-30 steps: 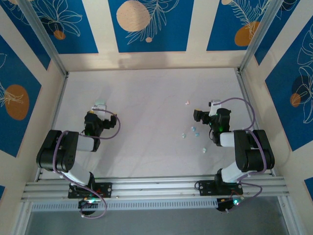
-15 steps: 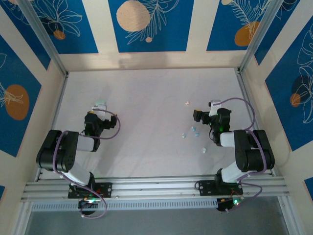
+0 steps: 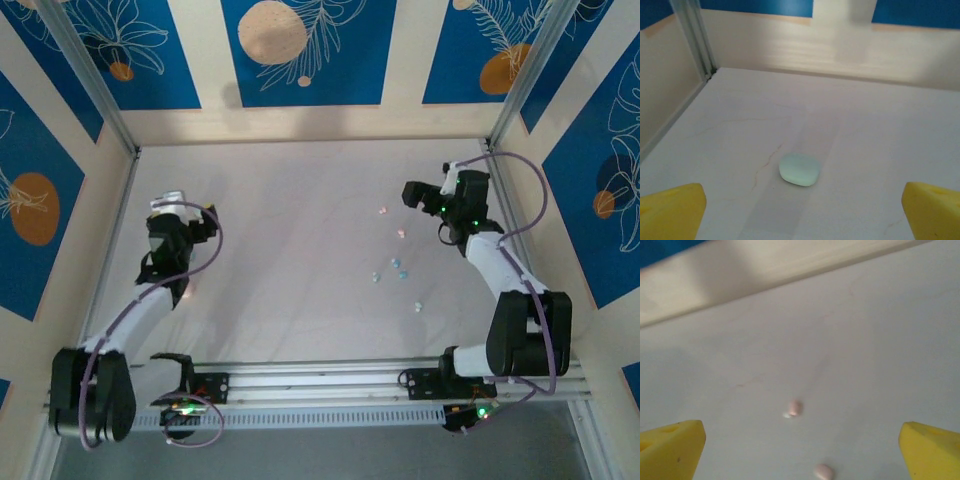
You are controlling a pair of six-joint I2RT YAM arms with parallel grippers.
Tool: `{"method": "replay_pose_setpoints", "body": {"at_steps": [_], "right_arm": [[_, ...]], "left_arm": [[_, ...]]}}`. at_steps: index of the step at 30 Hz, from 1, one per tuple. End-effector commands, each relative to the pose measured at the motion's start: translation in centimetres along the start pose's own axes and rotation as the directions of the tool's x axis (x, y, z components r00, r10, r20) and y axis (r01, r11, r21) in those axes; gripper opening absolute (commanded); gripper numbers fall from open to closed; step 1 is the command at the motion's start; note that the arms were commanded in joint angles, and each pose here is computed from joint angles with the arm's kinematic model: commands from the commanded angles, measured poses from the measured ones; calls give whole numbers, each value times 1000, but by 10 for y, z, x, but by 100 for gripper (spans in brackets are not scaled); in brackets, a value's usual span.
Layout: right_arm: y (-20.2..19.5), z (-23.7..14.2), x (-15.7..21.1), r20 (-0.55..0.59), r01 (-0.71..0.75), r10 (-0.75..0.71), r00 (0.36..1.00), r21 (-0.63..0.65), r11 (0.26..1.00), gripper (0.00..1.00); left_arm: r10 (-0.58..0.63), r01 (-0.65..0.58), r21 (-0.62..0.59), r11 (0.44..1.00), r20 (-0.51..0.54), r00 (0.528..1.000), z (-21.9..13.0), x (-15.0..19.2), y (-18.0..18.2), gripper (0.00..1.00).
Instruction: Insert wireless bluetooth earbuds into charging case
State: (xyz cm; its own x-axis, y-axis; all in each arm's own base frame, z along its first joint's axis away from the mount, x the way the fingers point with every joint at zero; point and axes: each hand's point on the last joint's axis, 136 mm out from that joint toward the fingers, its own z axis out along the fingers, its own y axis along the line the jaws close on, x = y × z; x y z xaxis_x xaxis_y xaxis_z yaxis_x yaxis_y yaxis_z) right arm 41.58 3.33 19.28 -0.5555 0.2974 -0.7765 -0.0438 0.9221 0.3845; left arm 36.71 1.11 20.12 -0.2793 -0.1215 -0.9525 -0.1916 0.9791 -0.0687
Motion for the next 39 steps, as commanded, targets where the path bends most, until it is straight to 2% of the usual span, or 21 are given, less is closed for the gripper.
{"method": "replay_pose_setpoints", "body": {"at_steps": [1, 3, 7, 10, 15, 20, 25, 31, 36, 39], "right_arm": [[30, -21, 63, -313, -228, 174, 934, -145, 963, 99], [47, -28, 63, -334, -250, 169, 927, -218, 943, 100], [68, -38, 63, -360, -248, 142, 922, -270, 930, 98], [76, -44, 64, -370, -223, 112, 922, -275, 935, 97], [84, -50, 69, -388, -200, 85, 918, -266, 943, 96], [84, -58, 74, -390, -182, 79, 918, -234, 955, 96], [82, -64, 79, -384, -187, 94, 918, -211, 959, 97], [78, -68, 84, -384, -186, 104, 917, -182, 965, 97], [77, -68, 85, -388, -183, 105, 916, -170, 968, 97], [75, -70, 86, -389, -181, 107, 915, -159, 971, 97]], "left_arm": [[-34, 36, 3, 999, -235, 971, -15, 44, 5, 100], [-41, 49, 19, 999, -308, 950, -18, 54, 2, 100], [-57, -3, -120, 993, -497, 866, -17, 84, 28, 100], [-82, -25, -170, 985, -594, 800, -11, 102, 39, 100], [-165, -24, -266, 964, -663, 730, 7, 114, 57, 100], [-248, -19, -337, 941, -730, 636, 21, 126, 62, 100], [-298, 11, -373, 928, -724, 622, 33, 131, 61, 99], [-388, 55, -449, 892, -697, 603, 41, 135, 66, 81], [-435, 84, -481, 873, -688, 581, 48, 141, 65, 77], [-475, 100, -515, 851, -675, 565, 50, 146, 66, 72]]}}
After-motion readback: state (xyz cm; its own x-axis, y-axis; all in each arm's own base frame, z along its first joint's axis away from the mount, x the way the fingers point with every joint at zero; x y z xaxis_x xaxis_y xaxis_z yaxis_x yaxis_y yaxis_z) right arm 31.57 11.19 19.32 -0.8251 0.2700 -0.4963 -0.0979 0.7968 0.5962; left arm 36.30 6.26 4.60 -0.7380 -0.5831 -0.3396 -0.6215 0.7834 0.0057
